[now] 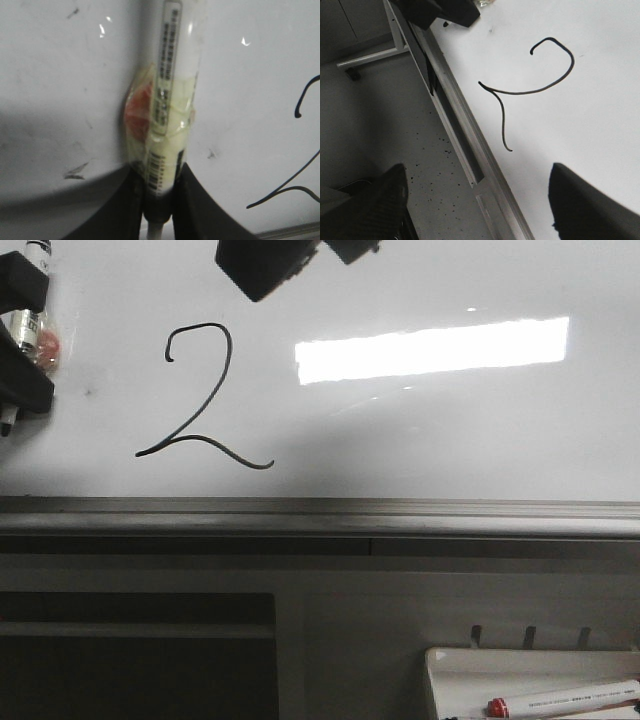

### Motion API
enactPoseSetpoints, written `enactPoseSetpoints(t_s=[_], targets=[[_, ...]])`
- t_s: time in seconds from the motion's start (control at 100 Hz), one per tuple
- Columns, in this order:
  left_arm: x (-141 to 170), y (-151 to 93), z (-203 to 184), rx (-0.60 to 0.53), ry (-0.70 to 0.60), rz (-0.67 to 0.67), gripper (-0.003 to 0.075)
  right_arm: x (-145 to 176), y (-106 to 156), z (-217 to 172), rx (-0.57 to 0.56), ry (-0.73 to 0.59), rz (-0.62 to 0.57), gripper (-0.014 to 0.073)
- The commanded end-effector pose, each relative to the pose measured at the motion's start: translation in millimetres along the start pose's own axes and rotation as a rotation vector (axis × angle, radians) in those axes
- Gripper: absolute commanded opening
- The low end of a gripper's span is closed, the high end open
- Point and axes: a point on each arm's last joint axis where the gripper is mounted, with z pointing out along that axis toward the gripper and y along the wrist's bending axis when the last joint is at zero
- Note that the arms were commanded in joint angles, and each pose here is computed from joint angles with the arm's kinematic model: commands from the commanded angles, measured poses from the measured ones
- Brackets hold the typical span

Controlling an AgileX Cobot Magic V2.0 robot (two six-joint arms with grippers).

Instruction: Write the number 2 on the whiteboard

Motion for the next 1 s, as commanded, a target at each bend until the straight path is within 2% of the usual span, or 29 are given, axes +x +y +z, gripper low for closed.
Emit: enactPoseSetpoints(t_s=[0.0, 0.18, 0.26, 0.52, 0.6, 0.67, 0.71, 0.73, 0.74, 0.8, 0.85, 0.88, 0.99], targets=[[-13, -1, -5, 0.006, -0.088, 0.004, 0.0027, -15, -5, -18, 0.038, -0.119, 0.006, 0.0514], [-14, -1, -5, 0.007, -0.095, 0.003, 0.0243, -15, -5, -18, 0.037, -0.117, 0.006, 0.0514], [-14, -1, -5, 0.002, -0.097, 0.022, 0.0305, -15, -5, -18, 0.037, -0.117, 0.006, 0.0514], [-16, -3, -19, 0.014, -0.123, 0.034, 0.0316, -14, -4, -20, 0.035, -0.114, 0.007, 0.0514], [-17, -5, -32, 0.025, -0.149, 0.056, 0.0316, -14, -5, -25, 0.037, -0.121, 0.058, 0.051], [-18, -7, -46, 0.039, -0.179, 0.066, 0.0315, -14, -7, -31, 0.049, -0.136, 0.067, 0.0462], [-18, -8, -57, 0.049, -0.204, 0.071, 0.0315, -14, -9, -36, 0.058, -0.147, 0.071, 0.0398], [-18, -9, -64, 0.056, -0.225, 0.076, 0.0313, -14, -9, -40, 0.062, -0.155, 0.074, 0.0338], [-18, -9, -64, 0.056, -0.224, 0.076, 0.0313, -14, -10, -41, 0.065, -0.157, 0.076, 0.0338], [-19, -11, -83, 0.073, -0.281, 0.095, 0.0298, -13, -12, -50, 0.078, -0.173, 0.08, 0.0165], [-19, -12, -98, 0.087, -0.336, 0.104, 0.0245, -12, -12, -59, 0.087, -0.19, 0.08, 0.001], [-18, -13, -109, 0.097, -0.371, 0.107, 0.0186, -12, -12, -66, 0.097, -0.207, 0.074, -0.0075], [-12, -15, -152, 0.126, -0.525, 0.169, -0.0015, -5, -8, -89, 0.126, -0.283, 0.063, -0.0051]])
